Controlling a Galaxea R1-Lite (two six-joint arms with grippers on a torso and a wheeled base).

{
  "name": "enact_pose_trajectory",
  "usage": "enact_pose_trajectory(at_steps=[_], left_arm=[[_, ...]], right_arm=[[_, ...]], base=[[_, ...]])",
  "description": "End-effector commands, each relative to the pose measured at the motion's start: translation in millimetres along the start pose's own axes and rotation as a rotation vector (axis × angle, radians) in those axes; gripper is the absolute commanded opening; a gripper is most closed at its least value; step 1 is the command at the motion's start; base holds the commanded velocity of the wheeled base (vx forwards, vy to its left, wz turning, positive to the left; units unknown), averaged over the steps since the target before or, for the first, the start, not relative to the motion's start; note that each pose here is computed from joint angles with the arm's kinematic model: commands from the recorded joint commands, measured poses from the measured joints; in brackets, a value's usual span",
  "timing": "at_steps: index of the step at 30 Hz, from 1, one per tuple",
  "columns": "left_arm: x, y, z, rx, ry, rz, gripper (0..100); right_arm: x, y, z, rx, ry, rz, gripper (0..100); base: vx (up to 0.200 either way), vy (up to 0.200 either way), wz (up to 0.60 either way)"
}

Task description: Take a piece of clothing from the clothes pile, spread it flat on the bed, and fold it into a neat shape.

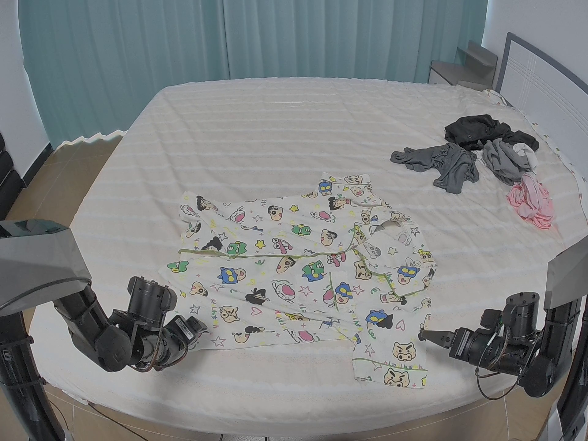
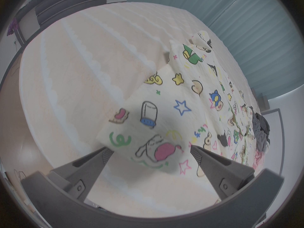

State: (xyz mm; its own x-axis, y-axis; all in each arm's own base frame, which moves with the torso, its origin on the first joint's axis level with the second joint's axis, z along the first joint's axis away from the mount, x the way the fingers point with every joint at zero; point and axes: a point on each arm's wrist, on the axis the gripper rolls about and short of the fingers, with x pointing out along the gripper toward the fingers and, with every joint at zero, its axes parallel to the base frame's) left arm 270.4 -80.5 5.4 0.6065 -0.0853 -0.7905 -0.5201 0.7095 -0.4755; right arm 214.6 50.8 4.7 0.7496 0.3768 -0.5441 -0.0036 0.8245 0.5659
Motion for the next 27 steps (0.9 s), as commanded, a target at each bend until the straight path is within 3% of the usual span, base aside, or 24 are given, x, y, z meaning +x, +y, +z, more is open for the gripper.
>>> enact_pose_trajectory(at_steps=[1, 13, 14, 27], left_arm=[[14, -2, 1, -0.004, -0.014, 0.023, 100], [33, -8, 3, -0.02, -0.082, 0.065, 100], [33, -8, 3, -0.02, -0.082, 0.065, 0], [24, -3, 10, -0.03, -0.083, 0.087, 0]], right_arm=[[-2, 0, -2, -0.002, 0.003, 0.001, 100], [0, -2, -4, 0.0, 0.018, -0.008, 100], [0, -2, -4, 0.0, 0.018, -0.008, 100], [9, -7, -16, -0.011, 0.084, -0.031, 100]], base=[[0.0, 0.0, 0.0], [0.0, 0.0, 0.0], [0.0, 0.0, 0.0], [0.0, 0.0, 0.0]])
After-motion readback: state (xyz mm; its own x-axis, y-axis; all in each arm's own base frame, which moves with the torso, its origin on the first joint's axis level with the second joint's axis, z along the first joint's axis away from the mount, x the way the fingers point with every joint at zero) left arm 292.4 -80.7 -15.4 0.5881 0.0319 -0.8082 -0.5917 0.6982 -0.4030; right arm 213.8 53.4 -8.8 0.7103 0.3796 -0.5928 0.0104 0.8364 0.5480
